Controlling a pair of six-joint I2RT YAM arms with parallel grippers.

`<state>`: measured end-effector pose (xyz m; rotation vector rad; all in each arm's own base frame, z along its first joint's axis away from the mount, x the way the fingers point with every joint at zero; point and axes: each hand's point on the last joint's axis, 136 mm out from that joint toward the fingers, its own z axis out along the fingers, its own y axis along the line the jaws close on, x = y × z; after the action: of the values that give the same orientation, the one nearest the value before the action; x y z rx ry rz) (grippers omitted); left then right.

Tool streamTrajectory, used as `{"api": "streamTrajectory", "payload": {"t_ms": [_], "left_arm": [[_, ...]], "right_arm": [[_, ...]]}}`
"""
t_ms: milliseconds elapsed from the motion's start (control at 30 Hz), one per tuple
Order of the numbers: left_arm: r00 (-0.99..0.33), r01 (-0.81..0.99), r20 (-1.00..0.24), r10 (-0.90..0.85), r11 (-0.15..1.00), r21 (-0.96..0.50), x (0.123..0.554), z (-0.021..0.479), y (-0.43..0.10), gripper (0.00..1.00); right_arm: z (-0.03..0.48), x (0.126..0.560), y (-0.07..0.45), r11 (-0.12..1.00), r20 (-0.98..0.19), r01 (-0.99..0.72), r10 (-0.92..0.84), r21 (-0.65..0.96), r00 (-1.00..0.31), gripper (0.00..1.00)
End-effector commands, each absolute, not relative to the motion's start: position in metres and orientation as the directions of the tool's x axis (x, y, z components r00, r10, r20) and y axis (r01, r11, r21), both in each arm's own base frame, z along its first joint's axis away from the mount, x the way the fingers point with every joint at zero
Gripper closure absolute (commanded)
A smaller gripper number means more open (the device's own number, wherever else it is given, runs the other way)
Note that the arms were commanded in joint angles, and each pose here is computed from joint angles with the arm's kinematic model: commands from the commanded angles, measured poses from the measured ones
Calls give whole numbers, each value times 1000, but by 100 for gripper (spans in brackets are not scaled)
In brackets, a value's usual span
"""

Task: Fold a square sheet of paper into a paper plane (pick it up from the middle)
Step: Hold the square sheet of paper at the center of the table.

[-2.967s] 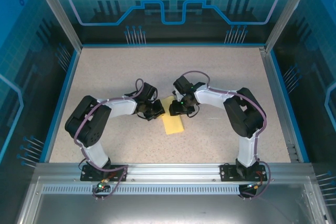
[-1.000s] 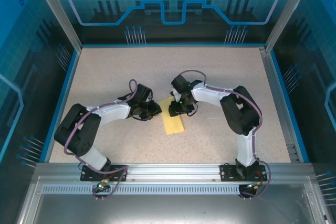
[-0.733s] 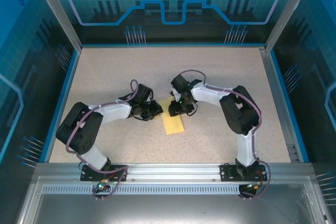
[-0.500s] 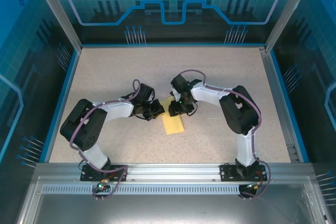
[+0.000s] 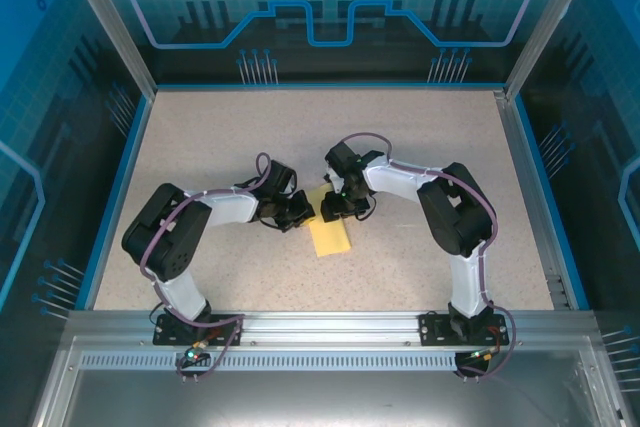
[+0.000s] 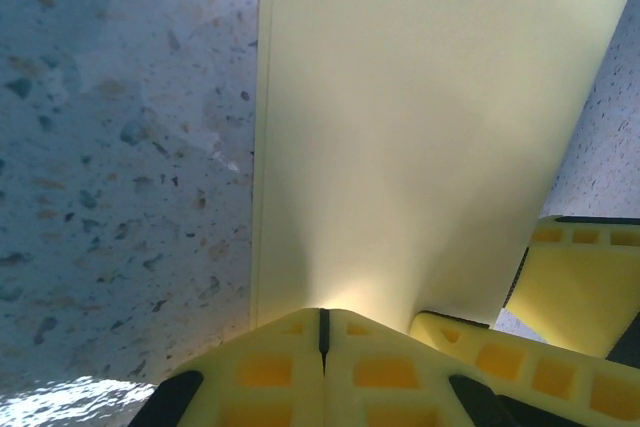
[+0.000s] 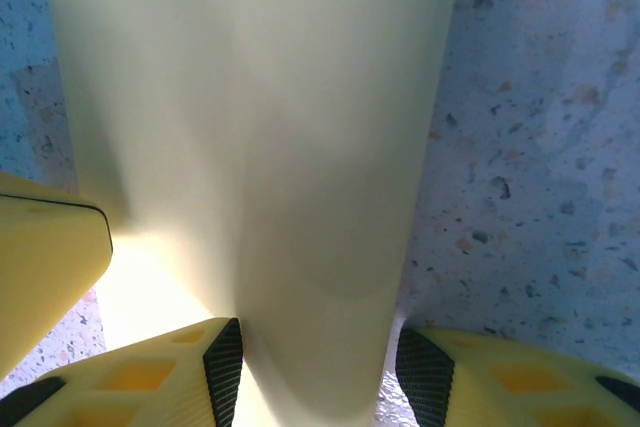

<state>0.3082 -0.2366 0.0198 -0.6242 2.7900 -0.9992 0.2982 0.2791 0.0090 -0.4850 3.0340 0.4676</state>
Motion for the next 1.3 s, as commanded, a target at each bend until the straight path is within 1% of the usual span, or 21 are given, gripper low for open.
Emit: {"api": "streamTrajectory", "payload": {"t_ms": [0,200,367,500,600,767,867,967,1033,1133,1233,1267], "left_arm": [[-916,-327,44,-398,682,-654,308,27,-245,93],[-918,-319,36,-395,682,-658,308,28,-245,94],[-913,-351,61,-403,702,-619,302,14,-239,96],[-905,-385,82,-417,725,-571,293,2,-230,98],[-904,-398,86,-420,749,-530,285,-4,-222,98],[-904,-406,94,-417,768,-496,278,-11,-216,99],[-907,-403,95,-411,777,-484,278,-14,-215,99],[-907,-404,96,-411,779,-480,278,-14,-215,99],[-906,-406,98,-412,780,-477,277,-15,-214,99],[-906,-407,101,-412,779,-477,277,-15,-214,100],[-907,-405,100,-409,783,-471,277,-16,-214,100],[-906,-408,102,-411,786,-464,276,-17,-213,100]], "right_arm": [[-55,266,278,909,45,-326,-348,260,-936,48],[-58,265,278,910,54,-325,-350,258,-935,48],[-57,265,278,910,52,-324,-348,259,-936,48],[-45,269,281,906,25,-324,-343,272,-939,48],[-22,279,287,900,-30,-303,-310,313,-950,48],[38,305,291,863,-188,-273,-211,426,-959,45],[68,313,288,847,-260,-278,-172,454,-950,40],[87,314,287,829,-316,-299,-158,472,-936,41],[93,310,293,806,-321,-325,-178,495,-930,46],[96,301,307,746,-309,-362,-218,558,-926,58],[80,293,320,734,-238,-364,-276,573,-931,75],[76,291,323,737,-221,-366,-292,568,-931,79]]}}
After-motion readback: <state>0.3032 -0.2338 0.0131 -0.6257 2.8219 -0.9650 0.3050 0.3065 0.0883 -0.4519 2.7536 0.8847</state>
